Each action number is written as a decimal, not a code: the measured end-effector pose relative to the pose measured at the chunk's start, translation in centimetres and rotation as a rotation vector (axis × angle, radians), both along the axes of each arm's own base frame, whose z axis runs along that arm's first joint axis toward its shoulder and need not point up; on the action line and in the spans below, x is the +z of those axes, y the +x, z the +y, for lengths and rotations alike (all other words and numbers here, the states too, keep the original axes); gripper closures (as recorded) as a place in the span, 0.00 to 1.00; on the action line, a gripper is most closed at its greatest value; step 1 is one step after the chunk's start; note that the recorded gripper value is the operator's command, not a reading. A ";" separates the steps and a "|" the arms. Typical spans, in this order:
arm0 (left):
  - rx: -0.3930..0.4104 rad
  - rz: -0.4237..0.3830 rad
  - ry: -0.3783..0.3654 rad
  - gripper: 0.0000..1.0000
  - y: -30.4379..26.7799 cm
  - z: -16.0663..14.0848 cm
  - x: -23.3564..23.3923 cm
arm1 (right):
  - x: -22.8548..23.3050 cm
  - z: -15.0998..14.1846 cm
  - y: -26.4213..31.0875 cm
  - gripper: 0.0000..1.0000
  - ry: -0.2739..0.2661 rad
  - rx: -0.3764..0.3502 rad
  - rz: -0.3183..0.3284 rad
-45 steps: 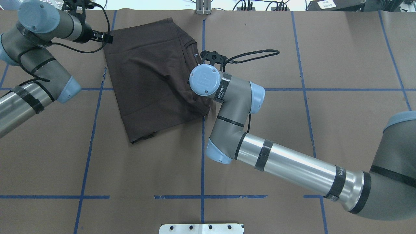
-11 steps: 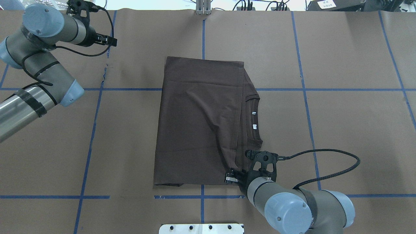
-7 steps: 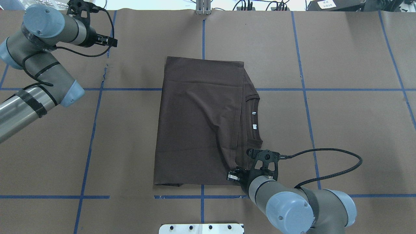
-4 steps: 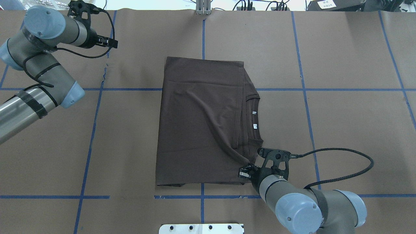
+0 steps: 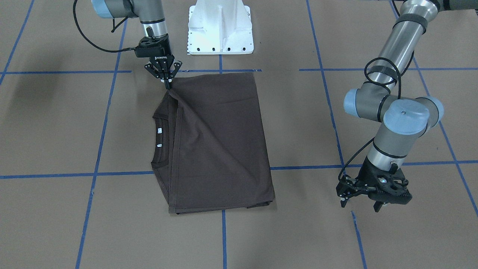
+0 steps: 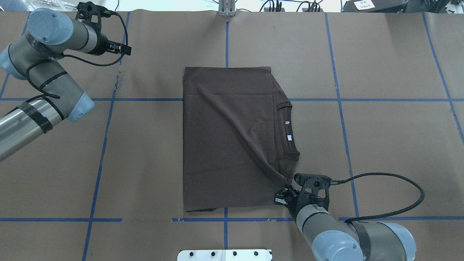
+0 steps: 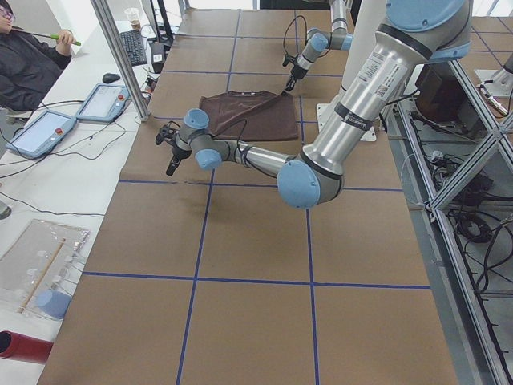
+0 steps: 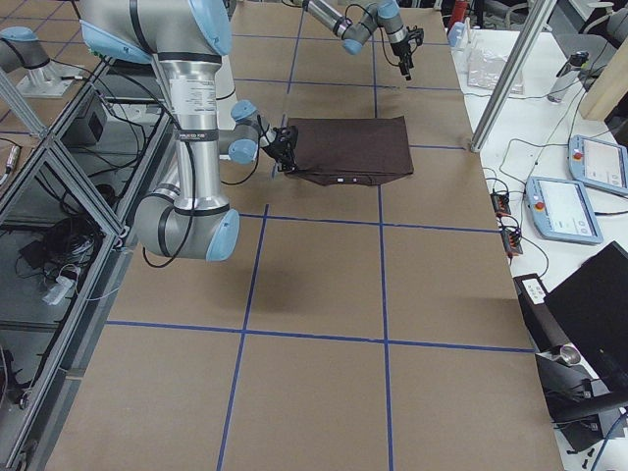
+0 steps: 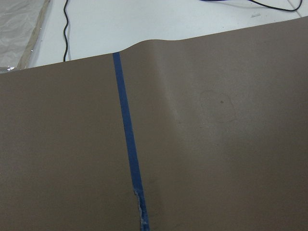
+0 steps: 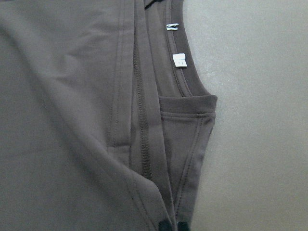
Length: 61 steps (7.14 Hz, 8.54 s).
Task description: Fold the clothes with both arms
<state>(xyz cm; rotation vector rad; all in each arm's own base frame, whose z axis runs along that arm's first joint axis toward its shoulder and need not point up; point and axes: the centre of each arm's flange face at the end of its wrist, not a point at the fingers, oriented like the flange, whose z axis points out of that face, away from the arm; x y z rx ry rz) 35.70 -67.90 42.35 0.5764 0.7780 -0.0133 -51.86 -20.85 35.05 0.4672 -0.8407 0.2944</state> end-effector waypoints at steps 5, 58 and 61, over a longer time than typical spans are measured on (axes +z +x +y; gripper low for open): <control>0.032 0.241 -0.105 0.00 3.0 8.4 -5.5 | -5.1 -2.9 6.6 0.00 -0.086 -0.045 -0.146; 0.033 0.415 -0.686 1.00 2.8 48.8 -27.0 | -16.9 -1.3 7.9 1.00 -0.377 0.095 -0.082; -0.051 0.308 -0.562 1.00 8.1 40.7 -24.7 | -15.5 -8.2 2.2 1.00 -0.363 0.188 -0.068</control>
